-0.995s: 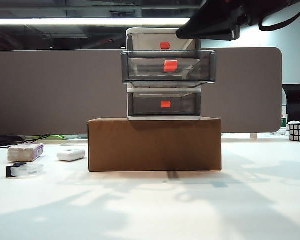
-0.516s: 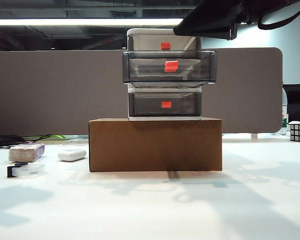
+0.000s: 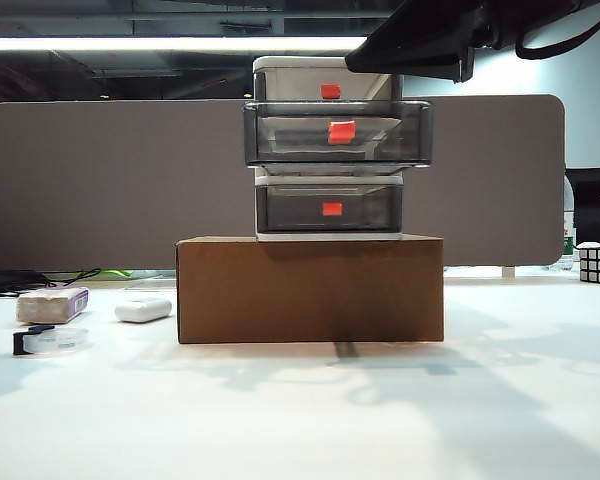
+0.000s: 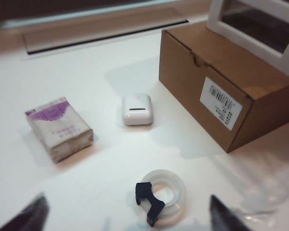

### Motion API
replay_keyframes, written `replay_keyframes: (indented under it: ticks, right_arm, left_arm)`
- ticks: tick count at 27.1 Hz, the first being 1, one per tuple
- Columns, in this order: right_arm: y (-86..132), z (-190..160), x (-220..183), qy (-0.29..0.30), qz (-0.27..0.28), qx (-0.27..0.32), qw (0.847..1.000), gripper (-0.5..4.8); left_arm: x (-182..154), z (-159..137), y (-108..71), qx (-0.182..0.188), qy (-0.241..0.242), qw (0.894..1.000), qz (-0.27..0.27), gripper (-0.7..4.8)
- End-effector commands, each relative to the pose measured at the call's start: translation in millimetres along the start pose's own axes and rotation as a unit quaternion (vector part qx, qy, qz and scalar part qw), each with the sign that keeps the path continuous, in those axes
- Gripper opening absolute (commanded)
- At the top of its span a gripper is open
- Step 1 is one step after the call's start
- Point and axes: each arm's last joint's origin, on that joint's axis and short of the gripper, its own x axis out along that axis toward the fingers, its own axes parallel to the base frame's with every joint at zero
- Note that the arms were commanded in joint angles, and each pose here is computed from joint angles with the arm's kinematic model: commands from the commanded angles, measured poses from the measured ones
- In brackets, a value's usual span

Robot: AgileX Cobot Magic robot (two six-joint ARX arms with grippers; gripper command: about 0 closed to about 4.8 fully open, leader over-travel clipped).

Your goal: Open the second layer of the drawer on the table, pick up the transparent tape on the table and put it in, and finally close the drawer.

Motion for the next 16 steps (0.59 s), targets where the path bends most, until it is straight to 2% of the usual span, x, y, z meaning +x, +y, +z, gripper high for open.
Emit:
replay_keyframes:
  ticks: [1, 5, 10, 16]
  right_arm:
    - [1.1, 1.2, -0.7, 0.001, 0.002, 0.003, 1.000, -0.05]
    - [1.2, 0.5, -0.7, 0.003, 0.003, 0.007, 1.000, -0.05]
    - [1.3, 0.4, -0.7, 0.003, 0.003, 0.007, 1.000, -0.05]
    - [1.3, 0.4, -0.7, 0.003, 0.003, 0.007, 1.000, -0.05]
  left_arm:
    - [14.7, -5.3, 8.5, 0.008, -0.012, 0.999, -0.033, 4.79]
    - [31.7, -23.7, 18.2, -0.019, 0.015, 0.999, -0.046, 4.79]
    - [57.9, -54.4, 26.4, -0.028, 0.031, 0.995, -0.094, 4.79]
    - [88.9, -74.4, 14.8, -0.001, 0.042, 0.991, -0.130, 4.79]
